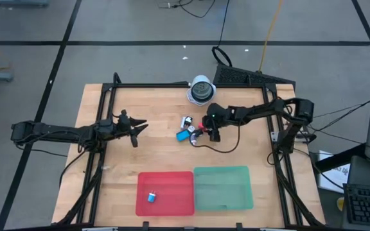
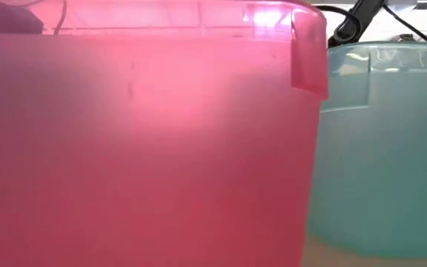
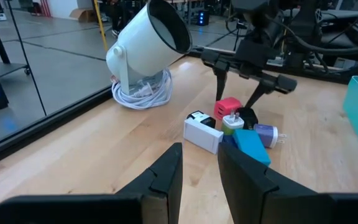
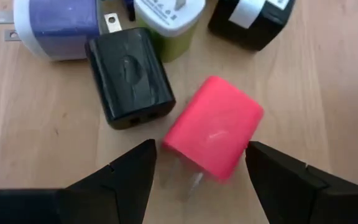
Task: Pick & Place Office items
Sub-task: Put the pink charger adapter into the red bin
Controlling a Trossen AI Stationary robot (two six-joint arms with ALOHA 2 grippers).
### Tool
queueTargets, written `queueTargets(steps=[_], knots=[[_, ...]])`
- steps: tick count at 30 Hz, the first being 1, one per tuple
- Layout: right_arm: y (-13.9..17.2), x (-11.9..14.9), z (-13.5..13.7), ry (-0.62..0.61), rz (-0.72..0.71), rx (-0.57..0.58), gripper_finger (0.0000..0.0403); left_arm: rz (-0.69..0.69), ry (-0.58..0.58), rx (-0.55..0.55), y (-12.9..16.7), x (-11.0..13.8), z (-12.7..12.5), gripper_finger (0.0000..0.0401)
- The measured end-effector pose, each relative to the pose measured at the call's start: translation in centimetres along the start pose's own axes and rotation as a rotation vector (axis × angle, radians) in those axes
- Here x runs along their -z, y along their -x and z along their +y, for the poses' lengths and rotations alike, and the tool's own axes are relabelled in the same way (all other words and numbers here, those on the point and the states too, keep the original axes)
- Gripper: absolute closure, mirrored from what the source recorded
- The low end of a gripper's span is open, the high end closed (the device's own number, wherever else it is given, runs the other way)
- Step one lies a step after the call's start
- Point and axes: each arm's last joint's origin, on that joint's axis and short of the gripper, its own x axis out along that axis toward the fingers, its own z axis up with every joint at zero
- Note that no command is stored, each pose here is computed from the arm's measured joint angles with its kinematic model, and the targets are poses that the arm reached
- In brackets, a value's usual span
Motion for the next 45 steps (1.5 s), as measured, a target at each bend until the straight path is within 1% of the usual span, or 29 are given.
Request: queueTargets(steps=[5, 7, 14, 16, 20, 25, 27, 31, 32, 35, 37, 42, 45], knots=[[-0.1, -0.1, 0.4, 0.008, 0.002, 0.001, 0.0163, 0.000, 0.001, -0.001, 0.0, 0.0, 0.0, 0.0299], [0.1, -0.3, 0.5, -0.013, -0.004, 0.001, 0.0166, 0.000, 0.000, 0.000, 0.0, 0.0, 0.0, 0.0299], [0.4, -0.9, 0.4, -0.251, -0.065, 0.005, 0.0186, 0.000, -0.001, -0.001, 0.0, 0.0, 0.0, 0.0299], [0.4, -0.9, 0.4, -0.288, -0.068, 0.004, 0.0189, -0.001, 0.000, -0.001, 0.0, 0.0, 0.0, 0.0299], [-0.3, -0.3, 0.8, -0.285, -0.017, -0.009, 0.0190, -0.001, 0.000, -0.001, 0.0, 0.0, 0.0, 0.0299], [-0.2, -0.5, 1.1, -0.283, -0.014, -0.011, 0.0196, -0.001, 0.000, -0.001, 0.0, 0.0, 0.0, 0.0299], [-0.2, -0.5, 1.1, -0.282, -0.013, -0.011, 0.0208, -0.001, 0.000, -0.001, 0.0, 0.0, 0.0, 0.0299], [-0.2, -0.5, 1.1, -0.285, -0.017, -0.012, 0.0252, -0.001, 0.001, -0.001, 0.0, 0.0, 0.0, 0.0299], [-0.1, -0.5, 1.1, -0.285, -0.018, -0.011, 0.0255, -0.001, 0.001, -0.001, 0.0, 0.0, 0.0, 0.0299], [0.6, -0.7, 1.1, -0.276, -0.018, -0.004, 0.0255, -0.005, 0.002, -0.002, 0.0, 0.0, 0.0, 0.0299], [1.3, -1.0, 0.9, -0.258, -0.022, 0.032, 0.0255, -0.011, 0.003, -0.019, 0.0, -0.1, 0.0, 0.0299], [5.1, -1.7, 0.7, -0.206, -0.024, 0.144, 0.0255, -0.031, 0.012, -0.028, 0.0, -0.3, 0.1, 0.0299], [7.7, -2.0, 0.8, -0.196, -0.038, 0.204, 0.0255, -0.041, 0.049, -0.022, 0.0, -0.4, 0.0, 0.0299]])
